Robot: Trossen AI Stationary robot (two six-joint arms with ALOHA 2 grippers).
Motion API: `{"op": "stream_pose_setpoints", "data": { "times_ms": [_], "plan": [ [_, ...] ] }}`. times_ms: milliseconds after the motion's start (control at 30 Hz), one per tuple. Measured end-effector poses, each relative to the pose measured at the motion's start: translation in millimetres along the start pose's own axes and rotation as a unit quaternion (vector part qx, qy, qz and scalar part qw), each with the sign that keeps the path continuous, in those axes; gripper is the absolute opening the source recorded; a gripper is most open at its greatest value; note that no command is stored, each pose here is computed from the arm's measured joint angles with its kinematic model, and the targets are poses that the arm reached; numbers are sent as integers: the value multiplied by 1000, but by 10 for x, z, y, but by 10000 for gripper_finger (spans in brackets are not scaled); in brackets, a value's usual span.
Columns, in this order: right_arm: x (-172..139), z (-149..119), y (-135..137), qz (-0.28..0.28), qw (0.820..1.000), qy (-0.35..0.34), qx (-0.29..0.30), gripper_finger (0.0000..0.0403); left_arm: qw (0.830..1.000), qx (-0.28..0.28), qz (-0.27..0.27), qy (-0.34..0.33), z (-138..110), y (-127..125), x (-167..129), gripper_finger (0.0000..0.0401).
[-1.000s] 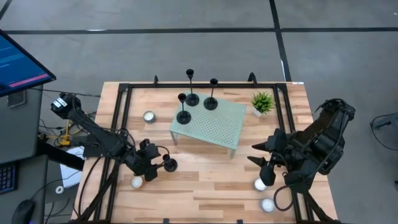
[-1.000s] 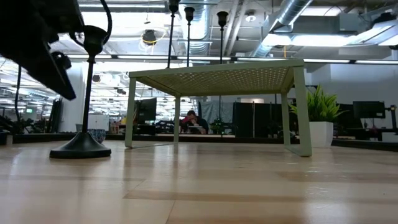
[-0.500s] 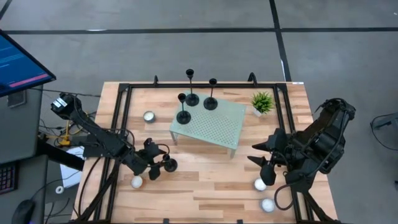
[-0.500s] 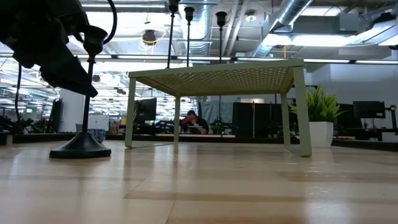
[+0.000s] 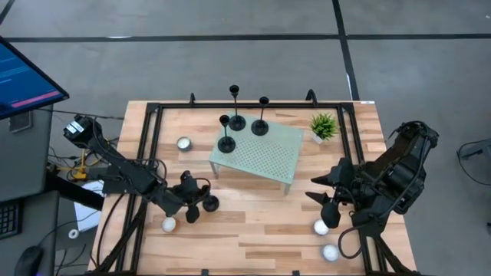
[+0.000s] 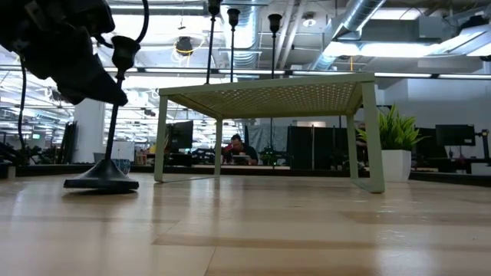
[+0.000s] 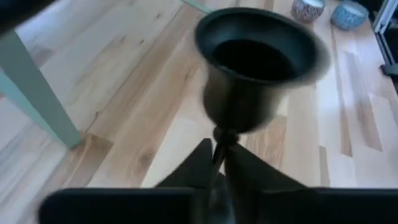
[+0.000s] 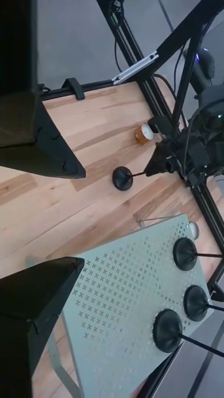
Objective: Pick & Place candle stick holders
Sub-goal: Align the black candle holder with the other black candle holder on the shelf
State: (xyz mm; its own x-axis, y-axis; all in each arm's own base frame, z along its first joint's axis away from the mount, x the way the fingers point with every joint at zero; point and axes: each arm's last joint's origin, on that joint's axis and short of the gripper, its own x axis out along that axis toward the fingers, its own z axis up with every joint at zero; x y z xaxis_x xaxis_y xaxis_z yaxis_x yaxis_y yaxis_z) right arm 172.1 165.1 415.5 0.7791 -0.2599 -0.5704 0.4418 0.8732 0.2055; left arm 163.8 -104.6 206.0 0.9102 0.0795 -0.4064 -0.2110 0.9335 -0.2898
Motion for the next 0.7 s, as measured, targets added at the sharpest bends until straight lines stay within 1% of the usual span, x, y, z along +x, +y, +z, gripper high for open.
{"op": "stream_pose_setpoints", "data": {
  "times_ms": [67,233,300,400,533,633,700],
  "plan": [
    [0,-1,-2,-1,1000,0,-1,209,1000,-10,-5,-11,23,-15,-1,15],
    [-2,-4,-6,-2,1000,1,-4,209,996,-55,-28,-57,157,-97,-19,13],
    [-14,-15,-2,0,1000,2,-7,209,994,-72,-32,-79,296,-168,-53,13],
    [-28,-33,-12,-3,1000,5,-16,209,988,-88,-26,-126,582,-291,-139,13],
    [-46,-52,-18,-4,1000,8,-24,209,978,-80,7,-191,967,-410,-287,13],
    [-46,-58,-37,-10,1000,11,-25,209,969,-75,54,-228,1183,-442,-345,12],
    [-46,-62,-47,-15,999,12,-26,209,962,-77,91,-245,1285,-448,-341,12]
  ]
}}
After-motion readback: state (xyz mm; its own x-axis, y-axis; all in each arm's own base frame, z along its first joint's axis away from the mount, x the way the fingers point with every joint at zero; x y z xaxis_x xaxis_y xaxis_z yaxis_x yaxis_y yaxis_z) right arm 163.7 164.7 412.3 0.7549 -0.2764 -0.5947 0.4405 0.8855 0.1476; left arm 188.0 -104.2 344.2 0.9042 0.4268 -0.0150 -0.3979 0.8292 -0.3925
